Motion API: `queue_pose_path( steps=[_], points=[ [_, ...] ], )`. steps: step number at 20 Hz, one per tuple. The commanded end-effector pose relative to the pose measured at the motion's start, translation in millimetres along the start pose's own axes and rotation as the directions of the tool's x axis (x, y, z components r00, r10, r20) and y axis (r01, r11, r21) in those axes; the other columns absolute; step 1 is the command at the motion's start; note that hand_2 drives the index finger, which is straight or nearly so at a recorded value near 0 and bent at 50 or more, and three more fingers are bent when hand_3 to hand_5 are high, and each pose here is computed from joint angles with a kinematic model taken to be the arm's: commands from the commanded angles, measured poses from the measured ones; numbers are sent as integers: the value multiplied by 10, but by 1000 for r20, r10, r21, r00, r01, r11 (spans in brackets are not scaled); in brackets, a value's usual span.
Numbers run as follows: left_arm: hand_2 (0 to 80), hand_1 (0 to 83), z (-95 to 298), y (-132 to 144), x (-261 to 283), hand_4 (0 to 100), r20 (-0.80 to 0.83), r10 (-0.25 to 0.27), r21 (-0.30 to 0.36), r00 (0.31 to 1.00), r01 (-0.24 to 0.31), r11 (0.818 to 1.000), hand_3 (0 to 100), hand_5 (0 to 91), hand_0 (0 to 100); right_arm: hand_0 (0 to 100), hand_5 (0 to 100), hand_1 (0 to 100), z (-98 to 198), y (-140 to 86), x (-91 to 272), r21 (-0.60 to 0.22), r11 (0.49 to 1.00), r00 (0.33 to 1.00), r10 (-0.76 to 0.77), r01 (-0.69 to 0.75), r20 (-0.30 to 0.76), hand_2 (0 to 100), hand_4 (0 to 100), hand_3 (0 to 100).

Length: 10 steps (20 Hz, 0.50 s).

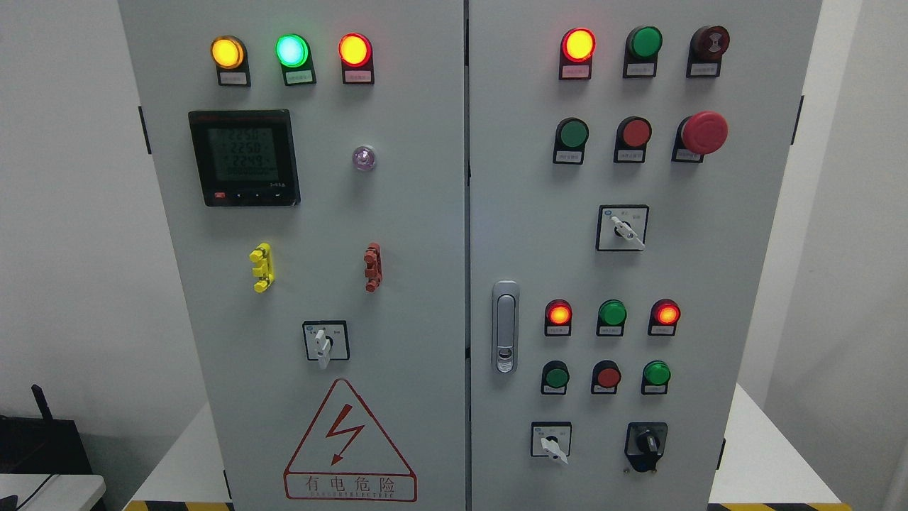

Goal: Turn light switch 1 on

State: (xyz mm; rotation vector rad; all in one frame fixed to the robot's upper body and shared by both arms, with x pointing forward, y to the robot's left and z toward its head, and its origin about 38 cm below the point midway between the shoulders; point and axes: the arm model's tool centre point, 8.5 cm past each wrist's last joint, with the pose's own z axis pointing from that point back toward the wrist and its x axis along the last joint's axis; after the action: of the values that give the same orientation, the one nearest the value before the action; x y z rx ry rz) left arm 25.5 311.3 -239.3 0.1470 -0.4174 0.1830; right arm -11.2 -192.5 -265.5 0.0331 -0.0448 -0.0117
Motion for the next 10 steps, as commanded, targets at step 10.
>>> queue_pose_path(
  steps=[10],
  points=[
    [124,29,712,1180,1558,464,627,-68,255,776,-123,959,345,106,363,120,0,389,0,9,0,3,1000,1000,-6,6,0,0,0,0]
  ],
)
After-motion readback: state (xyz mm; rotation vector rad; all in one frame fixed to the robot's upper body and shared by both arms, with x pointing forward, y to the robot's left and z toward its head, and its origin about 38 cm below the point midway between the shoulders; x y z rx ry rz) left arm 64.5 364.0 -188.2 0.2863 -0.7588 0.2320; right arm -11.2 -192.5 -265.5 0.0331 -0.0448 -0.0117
